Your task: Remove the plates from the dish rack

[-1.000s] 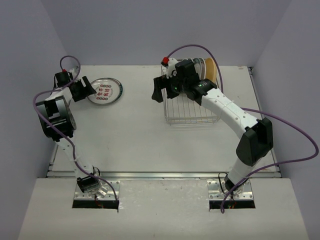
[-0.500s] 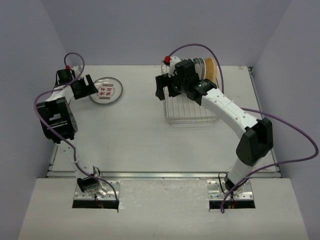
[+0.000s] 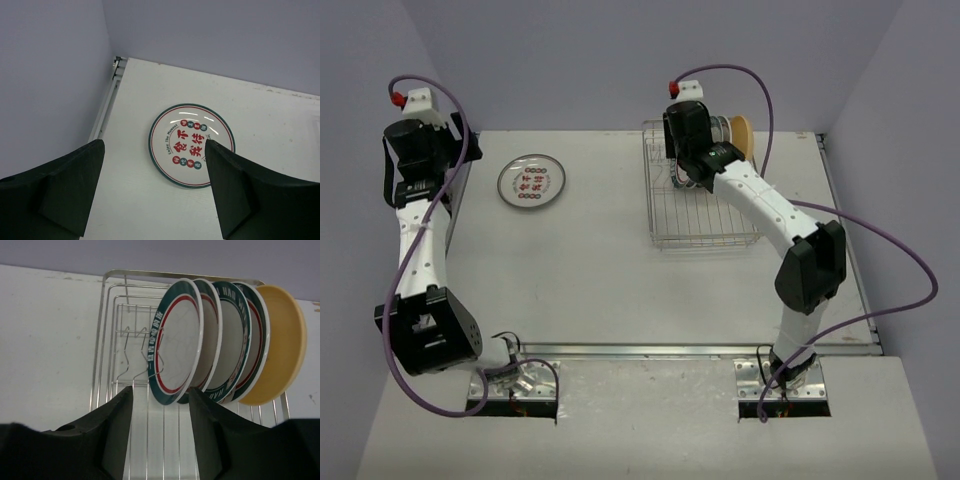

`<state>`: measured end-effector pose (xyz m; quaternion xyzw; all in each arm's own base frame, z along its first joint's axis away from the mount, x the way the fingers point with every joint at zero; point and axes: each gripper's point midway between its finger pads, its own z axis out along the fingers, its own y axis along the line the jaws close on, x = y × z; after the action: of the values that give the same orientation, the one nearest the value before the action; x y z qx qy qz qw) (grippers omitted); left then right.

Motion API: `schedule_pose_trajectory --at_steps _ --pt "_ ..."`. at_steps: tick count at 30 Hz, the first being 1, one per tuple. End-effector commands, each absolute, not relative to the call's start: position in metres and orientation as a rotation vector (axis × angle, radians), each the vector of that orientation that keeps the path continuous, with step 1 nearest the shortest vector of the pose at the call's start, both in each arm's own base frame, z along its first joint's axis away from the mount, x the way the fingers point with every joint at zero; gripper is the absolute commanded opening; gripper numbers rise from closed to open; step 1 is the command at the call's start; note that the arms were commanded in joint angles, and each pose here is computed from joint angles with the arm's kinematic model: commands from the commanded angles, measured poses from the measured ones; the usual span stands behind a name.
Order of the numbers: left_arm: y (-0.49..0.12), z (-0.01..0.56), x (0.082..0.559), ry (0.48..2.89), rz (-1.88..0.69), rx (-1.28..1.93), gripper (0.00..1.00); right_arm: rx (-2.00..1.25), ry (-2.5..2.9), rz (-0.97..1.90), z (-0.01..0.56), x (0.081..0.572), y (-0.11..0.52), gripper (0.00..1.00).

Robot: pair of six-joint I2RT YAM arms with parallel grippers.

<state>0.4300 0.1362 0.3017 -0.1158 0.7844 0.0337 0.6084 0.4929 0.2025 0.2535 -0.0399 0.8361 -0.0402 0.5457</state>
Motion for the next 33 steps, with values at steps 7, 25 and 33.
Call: schedule_pose_trajectory --at_steps 7,25,33 --pt "0.12 0.31 0.398 1.783 0.087 -0.223 0.82 0.077 1.955 -0.305 0.23 0.548 0.156 0.45" --pt "0.116 0.296 0.397 1.809 0.066 -0.217 0.84 0.123 2.059 -0.22 0.176 0.571 0.153 0.39" --pt "0.114 0.288 0.398 1.824 0.045 -0.23 0.84 0.145 2.01 -0.229 0.206 0.566 0.147 0.49"
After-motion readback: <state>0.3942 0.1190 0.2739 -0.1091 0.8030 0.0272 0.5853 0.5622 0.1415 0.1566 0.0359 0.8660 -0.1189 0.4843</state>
